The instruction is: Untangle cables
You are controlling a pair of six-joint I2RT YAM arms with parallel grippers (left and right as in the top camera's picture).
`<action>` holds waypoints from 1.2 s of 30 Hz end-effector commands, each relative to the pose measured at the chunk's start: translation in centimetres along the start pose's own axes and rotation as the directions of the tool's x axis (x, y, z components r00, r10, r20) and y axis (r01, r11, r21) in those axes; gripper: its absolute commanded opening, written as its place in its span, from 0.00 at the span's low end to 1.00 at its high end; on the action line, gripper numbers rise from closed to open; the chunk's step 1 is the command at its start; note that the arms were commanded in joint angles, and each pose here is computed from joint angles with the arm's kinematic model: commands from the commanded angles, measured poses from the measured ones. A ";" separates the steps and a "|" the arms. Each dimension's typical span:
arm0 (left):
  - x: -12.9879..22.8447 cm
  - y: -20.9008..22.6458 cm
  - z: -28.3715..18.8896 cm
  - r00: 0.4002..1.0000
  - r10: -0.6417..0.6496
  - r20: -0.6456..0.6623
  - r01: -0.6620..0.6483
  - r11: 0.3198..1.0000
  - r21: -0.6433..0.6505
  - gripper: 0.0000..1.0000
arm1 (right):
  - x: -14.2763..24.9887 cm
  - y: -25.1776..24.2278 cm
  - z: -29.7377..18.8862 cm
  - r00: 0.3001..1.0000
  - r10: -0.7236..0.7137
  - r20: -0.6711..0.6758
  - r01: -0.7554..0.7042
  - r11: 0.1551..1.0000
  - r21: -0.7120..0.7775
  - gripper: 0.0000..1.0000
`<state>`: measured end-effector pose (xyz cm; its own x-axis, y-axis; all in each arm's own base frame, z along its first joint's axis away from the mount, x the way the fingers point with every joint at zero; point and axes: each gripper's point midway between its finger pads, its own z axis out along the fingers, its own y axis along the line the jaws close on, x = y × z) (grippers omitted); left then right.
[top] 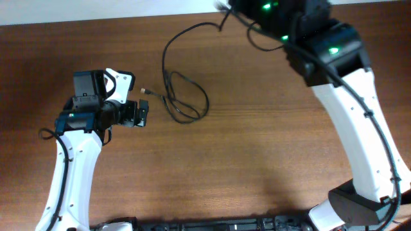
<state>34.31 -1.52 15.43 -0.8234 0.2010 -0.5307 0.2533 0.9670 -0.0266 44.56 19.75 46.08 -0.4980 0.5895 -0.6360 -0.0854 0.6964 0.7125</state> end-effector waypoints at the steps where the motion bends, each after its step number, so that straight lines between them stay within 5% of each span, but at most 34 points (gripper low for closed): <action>1: -0.3 -0.1 -0.3 1.000 0.016 0.015 -0.016 1.000 0.008 0.99 | -3.8 -0.2 -3.1 0.995 -0.032 0.100 0.033 0.999 0.000 0.04; 10: -0.3 -0.1 -0.3 1.000 0.016 0.015 -0.016 1.000 0.008 0.99 | -10.3 -4.0 -8.1 0.965 -0.031 0.260 0.012 0.997 0.077 0.04; 14: -0.3 -0.1 -0.3 1.000 0.016 0.015 -0.016 1.000 0.008 0.99 | -14.3 -9.9 -10.8 0.932 -0.018 0.362 -0.068 0.972 0.223 0.04; 19: -0.3 -0.1 -0.3 1.000 0.016 0.015 -0.016 1.000 0.008 0.99 | -18.0 -21.6 -18.1 0.859 -0.044 0.510 -0.281 0.791 0.543 0.04; 23: -0.3 -0.1 -0.3 1.000 0.016 0.015 -0.016 1.000 0.008 0.99 | -18.6 -28.8 -26.1 0.802 -0.115 0.586 -0.442 0.545 0.712 0.04; 30: -0.3 -0.1 -0.3 1.000 0.017 0.015 -0.017 1.000 0.008 0.99 | -18.3 -37.7 -36.3 0.715 -0.128 0.687 -0.645 0.259 0.719 0.04; 36: -0.3 -0.1 -0.3 1.000 0.016 0.015 -0.016 1.000 0.008 0.99 | -19.5 -39.8 -43.5 0.643 -0.234 0.729 -0.708 0.180 0.683 0.04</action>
<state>34.30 -1.53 15.42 -0.8229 0.2032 -0.5305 0.2553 0.9665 -0.0258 20.91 -36.17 41.59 0.3476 0.5703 -0.7443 0.9159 -0.0364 0.3998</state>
